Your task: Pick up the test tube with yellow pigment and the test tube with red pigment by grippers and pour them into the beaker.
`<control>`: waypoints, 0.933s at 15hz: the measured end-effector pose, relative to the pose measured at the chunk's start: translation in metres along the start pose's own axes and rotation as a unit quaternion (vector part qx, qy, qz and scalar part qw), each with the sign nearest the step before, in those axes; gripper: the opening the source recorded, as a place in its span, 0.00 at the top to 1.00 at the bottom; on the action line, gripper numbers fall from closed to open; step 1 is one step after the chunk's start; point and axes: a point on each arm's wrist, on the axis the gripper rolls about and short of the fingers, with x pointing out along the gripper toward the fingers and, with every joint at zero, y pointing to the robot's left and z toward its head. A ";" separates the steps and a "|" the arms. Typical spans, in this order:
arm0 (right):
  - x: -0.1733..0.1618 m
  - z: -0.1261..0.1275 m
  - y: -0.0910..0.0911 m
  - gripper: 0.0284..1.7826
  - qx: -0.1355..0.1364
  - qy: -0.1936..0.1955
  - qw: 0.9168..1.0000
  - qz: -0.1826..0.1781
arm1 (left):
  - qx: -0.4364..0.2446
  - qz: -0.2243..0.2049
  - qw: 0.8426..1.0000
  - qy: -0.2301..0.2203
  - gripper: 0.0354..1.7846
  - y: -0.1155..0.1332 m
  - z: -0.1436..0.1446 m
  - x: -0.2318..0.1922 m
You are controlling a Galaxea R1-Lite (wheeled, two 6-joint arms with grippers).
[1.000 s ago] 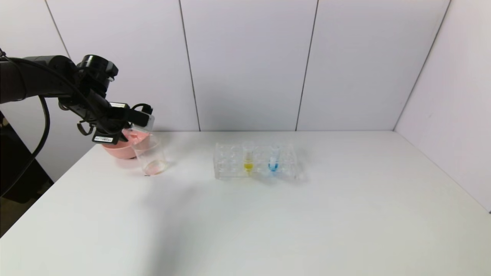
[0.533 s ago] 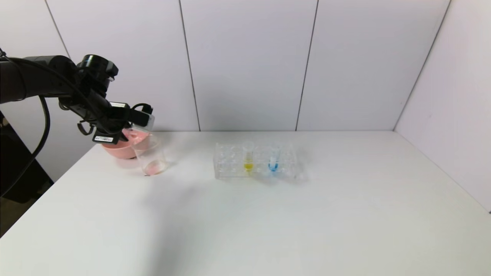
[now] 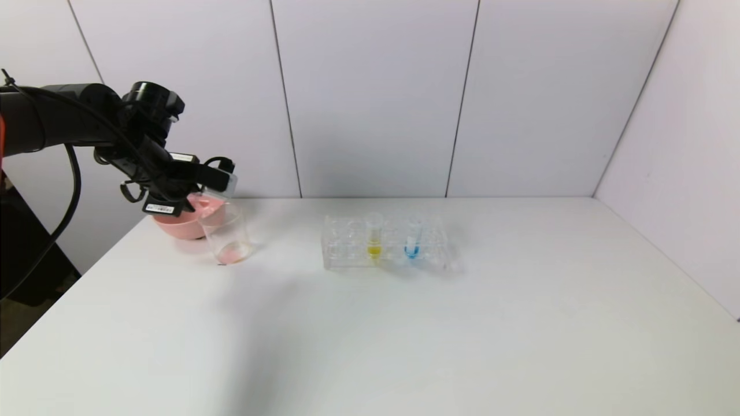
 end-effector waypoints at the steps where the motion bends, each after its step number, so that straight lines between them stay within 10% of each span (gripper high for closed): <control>1: 0.000 0.000 0.000 0.05 0.000 0.000 1.000 0.000 | 0.000 0.000 1.000 0.000 0.77 0.000 0.000 0.000; 14: 0.000 0.000 0.000 0.05 0.000 0.000 1.000 0.000 | 0.026 -0.001 0.999 0.025 0.77 0.001 0.010 0.004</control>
